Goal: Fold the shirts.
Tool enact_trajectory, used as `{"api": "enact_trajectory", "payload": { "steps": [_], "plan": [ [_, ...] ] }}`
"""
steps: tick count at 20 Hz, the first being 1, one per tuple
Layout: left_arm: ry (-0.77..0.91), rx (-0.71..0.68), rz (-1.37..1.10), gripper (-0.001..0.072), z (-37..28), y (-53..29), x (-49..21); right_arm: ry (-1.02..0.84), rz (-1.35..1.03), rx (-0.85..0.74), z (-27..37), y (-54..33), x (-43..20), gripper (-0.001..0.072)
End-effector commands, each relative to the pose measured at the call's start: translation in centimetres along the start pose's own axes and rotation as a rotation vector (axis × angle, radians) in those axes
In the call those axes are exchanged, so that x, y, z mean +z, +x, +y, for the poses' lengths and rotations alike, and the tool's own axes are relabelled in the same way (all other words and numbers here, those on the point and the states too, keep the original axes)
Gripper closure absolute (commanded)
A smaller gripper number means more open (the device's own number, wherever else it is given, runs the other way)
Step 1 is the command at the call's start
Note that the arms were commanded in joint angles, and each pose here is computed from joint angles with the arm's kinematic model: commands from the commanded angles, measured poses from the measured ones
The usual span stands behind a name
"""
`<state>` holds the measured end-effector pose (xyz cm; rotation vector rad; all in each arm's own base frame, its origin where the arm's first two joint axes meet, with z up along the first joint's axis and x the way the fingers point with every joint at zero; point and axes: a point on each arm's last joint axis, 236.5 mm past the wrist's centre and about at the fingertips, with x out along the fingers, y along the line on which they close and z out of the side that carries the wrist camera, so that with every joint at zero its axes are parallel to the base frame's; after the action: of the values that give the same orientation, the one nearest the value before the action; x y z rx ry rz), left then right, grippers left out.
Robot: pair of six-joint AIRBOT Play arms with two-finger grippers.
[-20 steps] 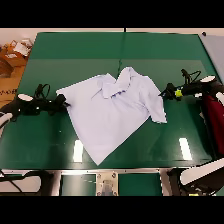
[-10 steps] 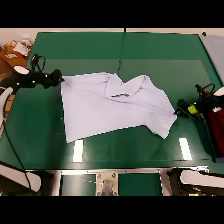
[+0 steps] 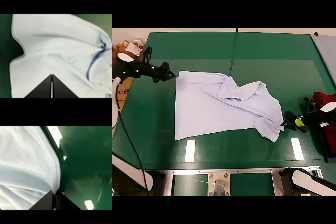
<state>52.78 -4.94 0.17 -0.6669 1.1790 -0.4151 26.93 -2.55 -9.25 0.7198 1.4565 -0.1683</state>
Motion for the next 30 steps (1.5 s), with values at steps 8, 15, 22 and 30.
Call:
{"api": "enact_trajectory", "payload": {
  "steps": [8, 15, 22, 30],
  "plan": [
    [-0.047, 0.271, 0.217, 0.0687, 1.7, -9.6, -20.2, -0.048, -0.111, 0.022, 1.6, -2.3, 3.4, 0.0699],
    [-0.344, 0.212, 0.033, 0.0165, 6.7, -4.6, -26.3, -0.069, -0.105, 0.084, 3.0, -2.3, 3.2, 0.0699],
    [-0.355, 0.182, 0.225, 0.0183, 5.5, 0.4, -32.5, -0.067, -0.106, 0.09, 3.2, -2.3, 3.2, 0.0699],
    [-0.283, 0.192, 0.156, 0.0686, 5.9, 1.1, -30.7, -0.074, -0.106, 0.091, 3.2, -2.3, 3.2, 0.0699]
  ]
}}
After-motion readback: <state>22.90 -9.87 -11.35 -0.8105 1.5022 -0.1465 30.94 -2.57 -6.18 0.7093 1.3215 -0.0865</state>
